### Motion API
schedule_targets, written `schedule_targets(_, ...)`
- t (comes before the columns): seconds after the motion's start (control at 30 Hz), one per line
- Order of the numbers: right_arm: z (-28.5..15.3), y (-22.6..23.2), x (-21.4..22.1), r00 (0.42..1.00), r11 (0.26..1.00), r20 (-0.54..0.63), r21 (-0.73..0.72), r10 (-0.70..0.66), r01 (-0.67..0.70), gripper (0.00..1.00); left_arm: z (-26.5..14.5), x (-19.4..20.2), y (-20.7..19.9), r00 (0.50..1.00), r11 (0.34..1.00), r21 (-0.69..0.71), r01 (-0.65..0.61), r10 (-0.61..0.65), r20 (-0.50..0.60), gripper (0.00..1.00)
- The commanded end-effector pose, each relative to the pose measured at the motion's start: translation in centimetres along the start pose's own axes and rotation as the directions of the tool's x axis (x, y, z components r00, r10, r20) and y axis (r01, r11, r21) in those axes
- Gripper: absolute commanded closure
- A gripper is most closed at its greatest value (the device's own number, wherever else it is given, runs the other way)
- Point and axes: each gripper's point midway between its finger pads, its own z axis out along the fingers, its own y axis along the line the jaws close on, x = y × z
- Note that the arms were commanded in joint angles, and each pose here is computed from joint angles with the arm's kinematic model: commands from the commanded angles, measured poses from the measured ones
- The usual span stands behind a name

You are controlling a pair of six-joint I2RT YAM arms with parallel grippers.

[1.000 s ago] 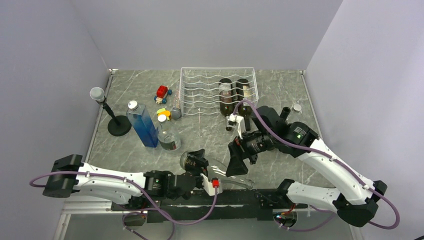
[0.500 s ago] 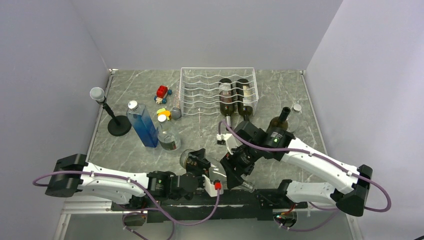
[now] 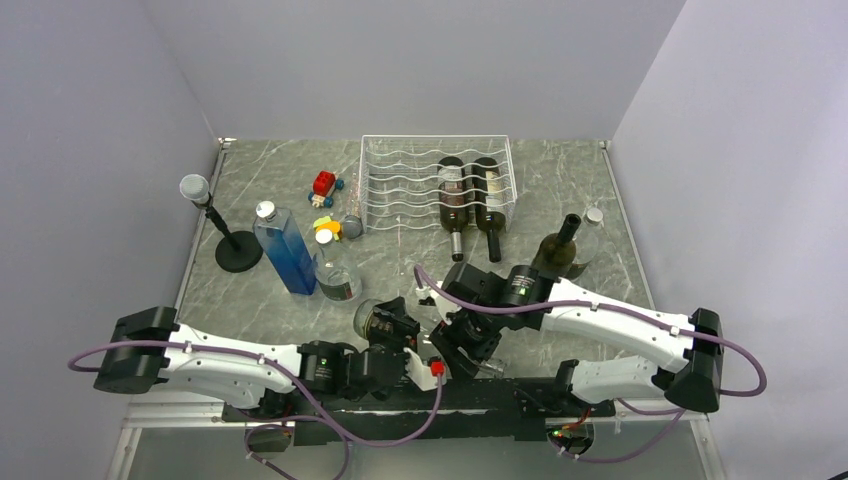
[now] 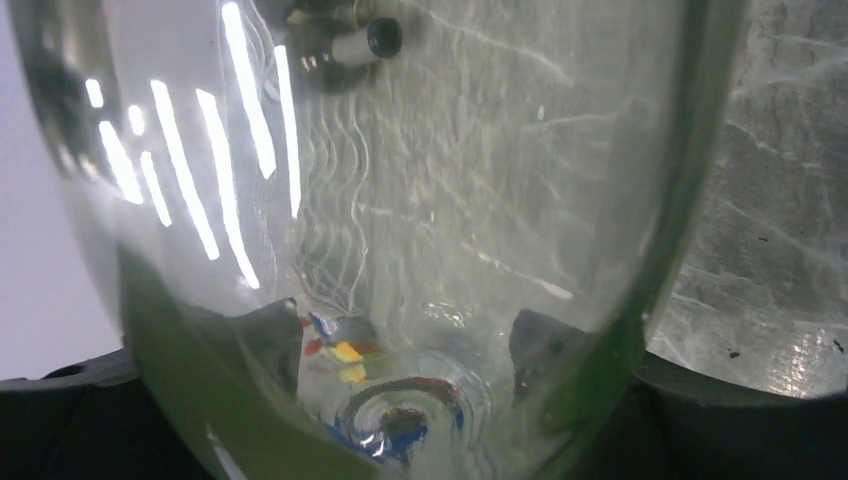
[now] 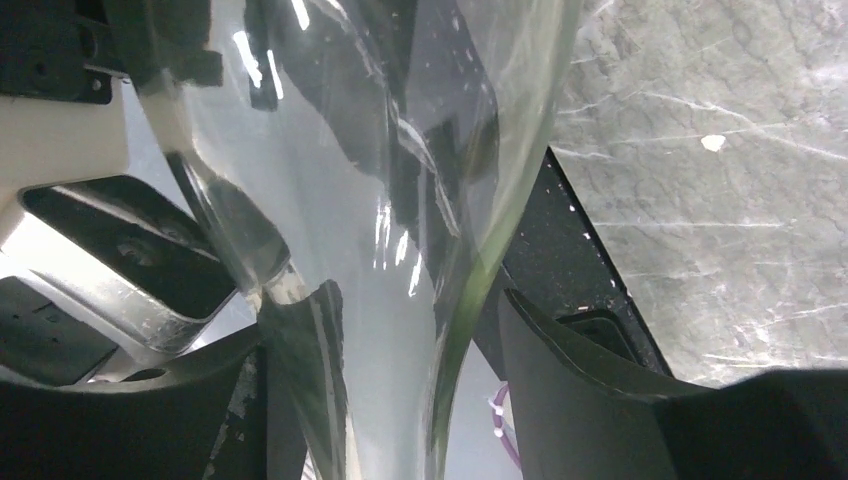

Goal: Put the wine bottle on the wine rack

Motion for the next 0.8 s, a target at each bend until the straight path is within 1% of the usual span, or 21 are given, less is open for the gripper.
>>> schedule_targets(0.0,0.2,-1.1,0.4,1.000,0.996,-0.005,0.086,0.027,-0.026,0.35,-2.0,-5.1,7.0,0.942,0.937,-0.155,0.312,-0.284,0.178,0.99)
schedule_targets(0.07,0.3,-1.0,0.3,1.000,0.996,-0.003,0.089,0.025,-0.024,0.36,-2.0,-5.1,7.1,0.939,0.935,-0.153,0.320,-0.292,0.181,0.99)
schedule_targets(0.1,0.3,-0.9,0.3,1.000,0.995,-0.006,0.092,0.023,-0.022,0.38,-2.0,-5.2,7.1,0.939,0.935,-0.152,0.321,-0.293,0.181,0.99)
schedule_targets(0.13,0.4,-0.9,0.4,1.000,0.995,-0.009,0.096,0.022,-0.021,0.42,-2.0,-5.2,7.0,0.939,0.935,-0.150,0.320,-0.293,0.179,0.99)
schedule_targets(0.17,0.4,-0.9,0.4,1.000,0.995,-0.011,0.101,0.020,-0.019,0.48,-2.0,-5.1,7.0,0.939,0.936,-0.149,0.320,-0.293,0.177,0.99)
schedule_targets(0.2,0.5,-0.9,0.4,1.000,0.994,-0.017,0.108,0.018,-0.016,0.61,-2.0,-5.1,7.0,0.940,0.935,-0.151,0.320,-0.294,0.173,0.99)
schedule_targets(0.27,0.5,-1.0,0.6,0.999,0.993,-0.030,0.121,0.016,-0.012,0.89,-1.9,-4.9,6.9,0.940,0.934,-0.153,0.322,-0.298,0.165,0.99)
schedule_targets(0.3,0.5,-1.1,0.7,0.999,0.992,-0.038,0.129,0.016,-0.011,0.99,-1.9,-4.9,6.9,0.940,0.933,-0.154,0.325,-0.301,0.162,0.99)
schedule_targets(0.5,0.2,-1.4,0.5,1.000,0.985,-0.026,0.174,0.015,-0.011,1.00,-2.0,-5.1,7.0,0.930,0.925,-0.143,0.351,-0.327,0.168,0.99)
schedule_targets(0.67,-0.6,-1.7,-0.2,1.000,0.977,0.024,0.210,0.018,-0.022,1.00,-2.0,-4.8,7.1,0.928,0.919,-0.162,0.360,-0.335,0.161,0.99)
schedule_targets(0.7,-0.9,-1.8,-0.4,0.999,0.976,0.037,0.215,0.016,-0.024,1.00,-2.0,-4.8,7.2,0.928,0.917,-0.166,0.362,-0.337,0.160,0.98)
schedule_targets(0.73,-1.2,-1.8,-0.6,0.999,0.975,0.052,0.221,0.012,-0.023,1.00,-2.0,-4.7,7.1,0.928,0.917,-0.167,0.363,-0.339,0.156,0.94)
schedule_targets(0.77,-1.5,-1.8,-0.8,0.998,0.975,0.066,0.223,0.005,-0.020,1.00,-1.9,-4.6,7.0,0.927,0.915,-0.168,0.367,-0.344,0.151,0.86)
